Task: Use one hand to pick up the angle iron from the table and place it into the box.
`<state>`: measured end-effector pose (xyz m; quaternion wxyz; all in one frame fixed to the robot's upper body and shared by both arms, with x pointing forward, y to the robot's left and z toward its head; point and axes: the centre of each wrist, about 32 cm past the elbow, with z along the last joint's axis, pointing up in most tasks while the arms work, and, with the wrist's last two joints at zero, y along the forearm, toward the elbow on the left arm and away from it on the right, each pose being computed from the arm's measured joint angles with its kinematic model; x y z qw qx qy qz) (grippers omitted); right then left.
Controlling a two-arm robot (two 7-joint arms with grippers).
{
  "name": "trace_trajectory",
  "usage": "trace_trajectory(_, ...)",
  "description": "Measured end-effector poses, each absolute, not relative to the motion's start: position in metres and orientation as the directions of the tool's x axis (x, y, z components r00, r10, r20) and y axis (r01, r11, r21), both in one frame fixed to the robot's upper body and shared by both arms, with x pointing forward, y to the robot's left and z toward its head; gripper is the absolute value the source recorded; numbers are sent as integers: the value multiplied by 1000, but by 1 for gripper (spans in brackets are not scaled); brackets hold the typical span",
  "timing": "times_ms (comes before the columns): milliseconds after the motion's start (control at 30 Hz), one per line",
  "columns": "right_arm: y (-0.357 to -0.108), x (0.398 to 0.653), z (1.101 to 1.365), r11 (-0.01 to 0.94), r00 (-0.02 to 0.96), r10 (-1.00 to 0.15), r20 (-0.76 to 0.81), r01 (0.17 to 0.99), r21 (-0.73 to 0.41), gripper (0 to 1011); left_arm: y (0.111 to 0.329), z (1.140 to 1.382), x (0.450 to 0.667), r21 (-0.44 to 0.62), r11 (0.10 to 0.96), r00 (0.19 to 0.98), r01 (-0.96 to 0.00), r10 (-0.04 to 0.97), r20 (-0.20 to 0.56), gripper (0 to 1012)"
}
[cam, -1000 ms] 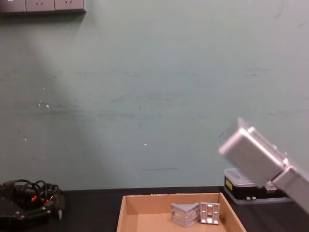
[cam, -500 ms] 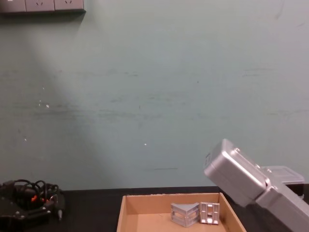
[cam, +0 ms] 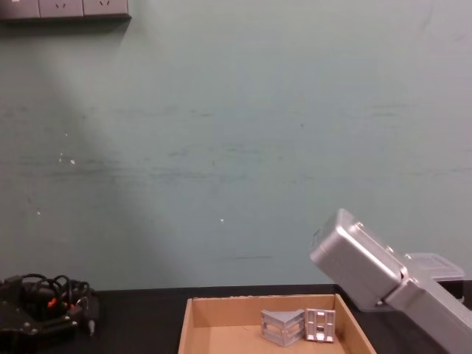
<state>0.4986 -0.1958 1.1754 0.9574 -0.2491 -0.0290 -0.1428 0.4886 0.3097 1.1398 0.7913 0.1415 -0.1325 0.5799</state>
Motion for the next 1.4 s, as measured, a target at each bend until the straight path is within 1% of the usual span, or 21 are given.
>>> trace_trajectory(100, -197, 501, 1177, 833, 955, -266, 132, 297, -467, 628, 310, 1140, 489, 70, 287, 292, -955, 880, 374, 1000)
trace_trajectory(133, -197, 501, 1177, 833, 955, -266, 132, 297, -467, 568, 310, 1140, 489, 70, 287, 292, -955, 880, 374, 1000)
trace_trajectory(200, -198, 502, 1177, 832, 954, -268, 135, 300, -467, 536, 310, 1140, 489, 70, 287, 292, -955, 880, 374, 1000)
trace_trajectory(233, -198, 502, 1177, 831, 953, -269, 136, 301, -467, 466, 310, 1140, 489, 70, 287, 292, -955, 880, 374, 1000)
trace_trajectory(333, -199, 502, 1178, 831, 953, -270, 137, 302, -468, 405, 310, 1140, 489, 70, 287, 292, -955, 880, 374, 1000)
trace_trajectory(400, -199, 503, 1178, 830, 953, -270, 137, 303, -468, 320, 310, 1140, 489, 70, 287, 292, -955, 880, 374, 1000)
trace_trajectory(433, -199, 503, 1177, 830, 953, -271, 137, 303, -468, 261, 310, 1140, 489, 70, 287, 292, -955, 880, 374, 1000)
trace_trajectory(467, -199, 503, 1177, 830, 953, -271, 137, 303, -469, 261, 310, 1140, 489, 70, 287, 292, -955, 880, 374, 1000)
trace_trajectory(500, -199, 503, 1177, 830, 953, -271, 137, 303, -469, 222, 310, 1140, 489, 70, 287, 292, -955, 880, 374, 1000)
trace_trajectory(567, -199, 503, 1177, 830, 953, -272, 137, 304, -469, 189, 310, 1140, 489, 70, 287, 292, -955, 880, 374, 1000)
trace_trajectory(600, -199, 503, 1177, 830, 953, -272, 136, 304, -468, 126, 310, 1140, 489, 70, 287, 292, -955, 880, 374, 1000)
trace_trajectory(667, -199, 503, 1177, 830, 953, -272, 136, 304, -468, 94, 310, 1140, 489, 70, 287, 292, -955, 880, 374, 1000)
trace_trajectory(733, -199, 503, 1177, 830, 953, -272, 136, 304, -468, 70, 310, 1140, 489, 70, 287, 292, -955, 880, 374, 1000)
trace_trajectory(1167, -198, 503, 1181, 834, 953, -272, 138, 304, -460, 70, 310, 1140, 489, 70, 287, 292, -955, 880, 374, 1000)
trace_trajectory(1300, -198, 504, 1188, 844, 950, -279, 139, 311, -436, 70, 310, 1140, 489, 70, 287, 292, -955, 880, 374, 1000)
trace_trajectory(1400, -199, 506, 1198, 854, 946, -288, 150, 325, -406, 70, 310, 1140, 489, 70, 287, 292, -955, 880, 374, 1000)
